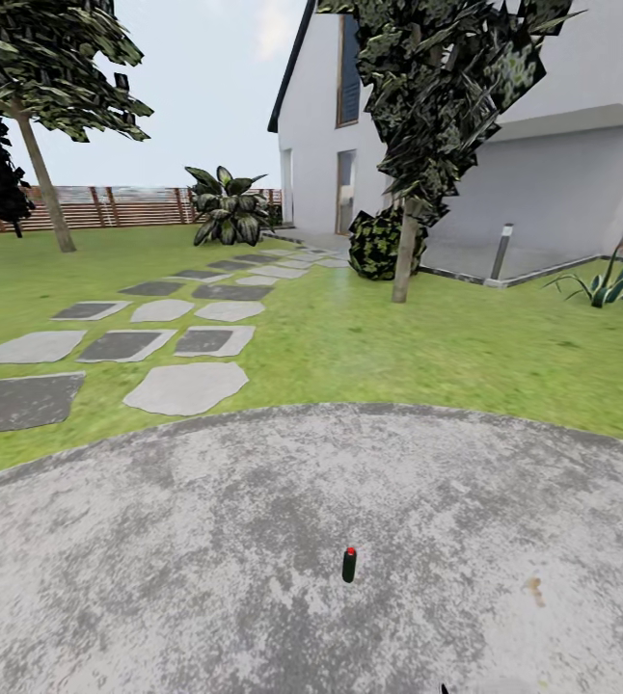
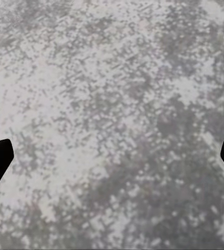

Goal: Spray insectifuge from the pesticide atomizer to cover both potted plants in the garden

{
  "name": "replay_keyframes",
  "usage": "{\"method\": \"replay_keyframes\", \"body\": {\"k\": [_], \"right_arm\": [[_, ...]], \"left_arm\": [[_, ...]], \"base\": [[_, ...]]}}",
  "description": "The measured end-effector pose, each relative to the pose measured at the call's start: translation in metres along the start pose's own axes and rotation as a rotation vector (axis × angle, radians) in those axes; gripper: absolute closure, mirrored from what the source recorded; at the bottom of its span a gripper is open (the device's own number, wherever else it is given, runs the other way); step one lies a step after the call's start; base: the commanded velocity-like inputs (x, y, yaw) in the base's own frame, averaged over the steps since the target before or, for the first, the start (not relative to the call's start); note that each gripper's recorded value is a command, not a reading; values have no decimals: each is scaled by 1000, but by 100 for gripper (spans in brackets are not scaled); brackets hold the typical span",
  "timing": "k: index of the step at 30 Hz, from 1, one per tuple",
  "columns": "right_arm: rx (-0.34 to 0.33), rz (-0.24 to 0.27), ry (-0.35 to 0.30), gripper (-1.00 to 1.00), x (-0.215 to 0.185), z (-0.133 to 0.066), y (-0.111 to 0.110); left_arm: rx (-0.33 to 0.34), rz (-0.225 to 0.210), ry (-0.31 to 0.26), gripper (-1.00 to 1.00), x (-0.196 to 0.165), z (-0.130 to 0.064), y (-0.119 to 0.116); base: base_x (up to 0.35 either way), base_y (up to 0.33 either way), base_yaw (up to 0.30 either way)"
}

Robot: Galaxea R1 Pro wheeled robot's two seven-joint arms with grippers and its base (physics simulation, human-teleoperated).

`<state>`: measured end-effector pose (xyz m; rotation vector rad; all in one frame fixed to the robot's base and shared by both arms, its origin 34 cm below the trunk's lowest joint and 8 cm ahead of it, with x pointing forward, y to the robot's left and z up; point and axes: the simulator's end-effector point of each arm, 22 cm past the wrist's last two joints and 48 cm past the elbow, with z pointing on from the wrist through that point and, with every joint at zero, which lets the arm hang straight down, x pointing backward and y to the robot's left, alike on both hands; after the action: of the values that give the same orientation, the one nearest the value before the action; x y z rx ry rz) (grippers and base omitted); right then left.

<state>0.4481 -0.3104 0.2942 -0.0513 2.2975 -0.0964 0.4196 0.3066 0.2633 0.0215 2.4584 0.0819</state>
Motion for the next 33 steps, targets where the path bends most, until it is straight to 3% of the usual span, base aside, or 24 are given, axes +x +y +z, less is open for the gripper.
{"method": "replay_keyframes", "body": {"k": [9,20,33], "right_arm": [[0,0,-1,-100,0,0,0],[0,0,-1,-100,0,0,0],[-1,0,-1,-100,0,0,0]], "left_arm": [[-1,0,0,-100,0,0,0],[-1,0,0,-100,0,0,0],[-1,0,0,-100,0,0,0]], "base": [[0,-276,43],[0,-276,249],[0,-276,9]]}}
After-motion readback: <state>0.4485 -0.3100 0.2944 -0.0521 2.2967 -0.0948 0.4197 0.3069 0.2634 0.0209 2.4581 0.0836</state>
